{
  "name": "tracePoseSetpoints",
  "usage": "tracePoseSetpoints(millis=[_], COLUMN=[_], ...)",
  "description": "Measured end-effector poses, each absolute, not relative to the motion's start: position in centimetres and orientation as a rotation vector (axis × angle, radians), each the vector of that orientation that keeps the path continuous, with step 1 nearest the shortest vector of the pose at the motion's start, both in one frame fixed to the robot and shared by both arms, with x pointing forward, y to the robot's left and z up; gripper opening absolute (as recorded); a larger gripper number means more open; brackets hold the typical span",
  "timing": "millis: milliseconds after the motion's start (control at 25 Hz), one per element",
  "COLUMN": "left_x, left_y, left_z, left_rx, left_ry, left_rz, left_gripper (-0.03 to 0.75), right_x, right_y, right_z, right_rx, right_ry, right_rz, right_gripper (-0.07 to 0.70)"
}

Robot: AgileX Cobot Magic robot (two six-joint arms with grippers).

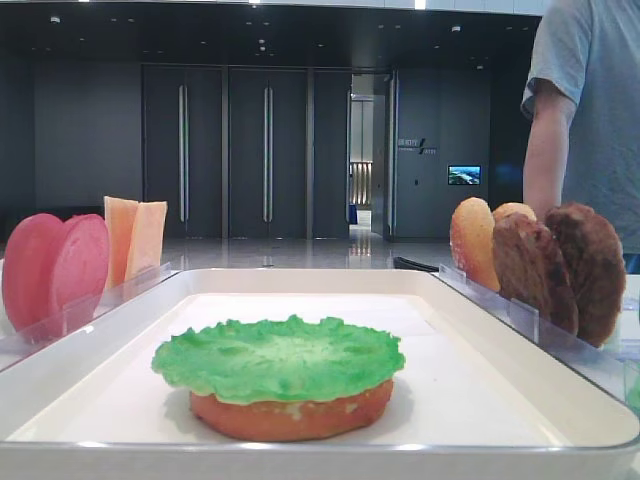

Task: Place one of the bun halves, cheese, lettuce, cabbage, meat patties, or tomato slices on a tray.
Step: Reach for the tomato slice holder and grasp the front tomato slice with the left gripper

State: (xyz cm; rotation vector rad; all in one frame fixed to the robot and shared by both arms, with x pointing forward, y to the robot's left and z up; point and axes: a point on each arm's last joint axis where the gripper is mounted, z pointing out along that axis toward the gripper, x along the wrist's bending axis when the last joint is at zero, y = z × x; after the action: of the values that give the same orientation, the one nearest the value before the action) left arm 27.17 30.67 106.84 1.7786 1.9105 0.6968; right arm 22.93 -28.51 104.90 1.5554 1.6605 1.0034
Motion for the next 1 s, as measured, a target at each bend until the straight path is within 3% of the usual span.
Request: tracePoseSetpoints(millis=[600,1000], left_x=[37.3,44.4], left_y=[30.7,31.0], left_z=[112.2,113.8], left_rx=[1.882,1.915], left_ry=[2.020,2.055], left_rz=[0.499,0.449], left_gripper=[0.337,0.337], right_x=[22.9,22.9], right_y=[-28.5,-28.5], right_z=[104.9,104.9], right_rx=[1.555,1.555], right_ry=[1.660,1.660], right_rz=[1.003,1.003], right_gripper=[0.342,0.342])
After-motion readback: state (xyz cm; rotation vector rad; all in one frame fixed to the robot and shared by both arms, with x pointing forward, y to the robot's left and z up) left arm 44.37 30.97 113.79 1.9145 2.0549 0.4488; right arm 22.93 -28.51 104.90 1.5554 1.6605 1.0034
